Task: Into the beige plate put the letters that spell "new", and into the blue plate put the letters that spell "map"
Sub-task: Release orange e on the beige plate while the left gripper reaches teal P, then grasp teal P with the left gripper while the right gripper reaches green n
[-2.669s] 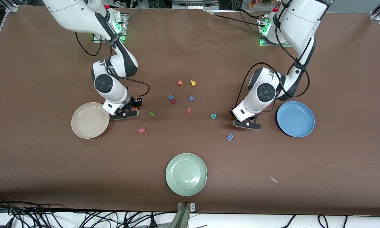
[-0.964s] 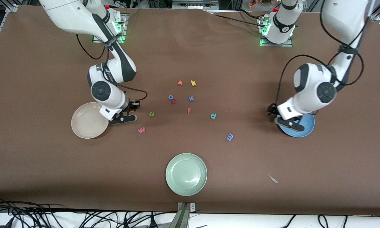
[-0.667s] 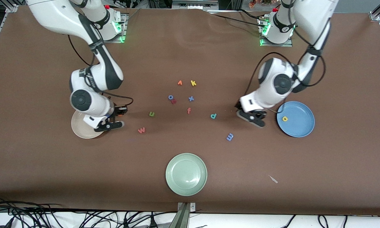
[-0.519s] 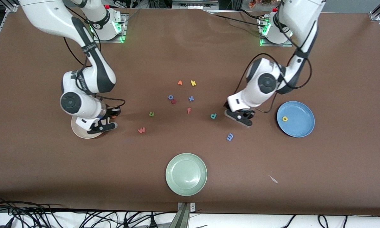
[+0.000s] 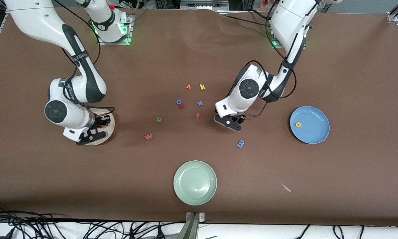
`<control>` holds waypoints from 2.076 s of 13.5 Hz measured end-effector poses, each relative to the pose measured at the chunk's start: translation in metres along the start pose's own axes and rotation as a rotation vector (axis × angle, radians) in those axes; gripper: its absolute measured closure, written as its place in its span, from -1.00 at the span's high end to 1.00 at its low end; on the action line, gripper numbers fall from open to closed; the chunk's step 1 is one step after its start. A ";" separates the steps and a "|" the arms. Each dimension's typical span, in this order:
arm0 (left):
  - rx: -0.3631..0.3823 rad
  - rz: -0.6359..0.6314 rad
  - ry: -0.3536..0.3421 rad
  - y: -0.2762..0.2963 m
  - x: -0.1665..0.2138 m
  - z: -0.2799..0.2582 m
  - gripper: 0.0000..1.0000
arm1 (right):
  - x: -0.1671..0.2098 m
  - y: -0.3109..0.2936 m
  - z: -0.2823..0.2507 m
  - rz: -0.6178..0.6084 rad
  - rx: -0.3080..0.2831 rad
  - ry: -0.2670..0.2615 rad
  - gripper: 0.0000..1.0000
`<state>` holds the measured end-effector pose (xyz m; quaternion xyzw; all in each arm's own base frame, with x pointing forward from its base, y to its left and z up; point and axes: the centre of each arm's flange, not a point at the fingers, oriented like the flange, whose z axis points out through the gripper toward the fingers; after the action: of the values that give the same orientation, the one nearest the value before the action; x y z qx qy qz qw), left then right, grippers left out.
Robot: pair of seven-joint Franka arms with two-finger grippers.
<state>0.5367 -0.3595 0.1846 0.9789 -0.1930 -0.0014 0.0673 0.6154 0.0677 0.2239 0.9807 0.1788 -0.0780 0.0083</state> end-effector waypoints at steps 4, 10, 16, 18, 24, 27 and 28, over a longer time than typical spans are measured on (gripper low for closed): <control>0.001 -0.018 0.004 0.000 0.000 0.005 0.59 | 0.006 -0.005 -0.006 -0.002 -0.001 0.017 0.64; -0.003 -0.035 0.006 0.018 0.006 0.017 0.39 | 0.032 -0.055 -0.024 0.129 0.034 0.066 1.00; 0.002 -0.041 0.013 0.013 0.009 0.014 -0.31 | 0.052 -0.129 -0.016 0.344 0.078 0.071 1.00; 0.001 -0.040 0.017 0.014 0.010 0.012 -0.39 | 0.055 -0.157 -0.013 0.414 0.095 0.087 1.00; 0.012 -0.107 0.033 -0.031 0.021 -0.015 -0.43 | 0.059 -0.225 0.005 0.623 0.121 0.112 1.00; 0.019 -0.130 0.020 -0.135 0.009 -0.071 -0.43 | 0.054 -0.230 0.021 0.661 0.122 0.104 1.00; 0.022 -0.132 0.013 -0.177 -0.008 -0.084 -0.43 | 0.051 -0.231 0.028 0.669 0.122 0.104 1.00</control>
<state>0.5989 -0.1837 0.2445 0.9901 -0.1277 0.0027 0.0575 0.5771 0.3000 0.1909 0.9864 -0.1576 -0.0316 -0.0345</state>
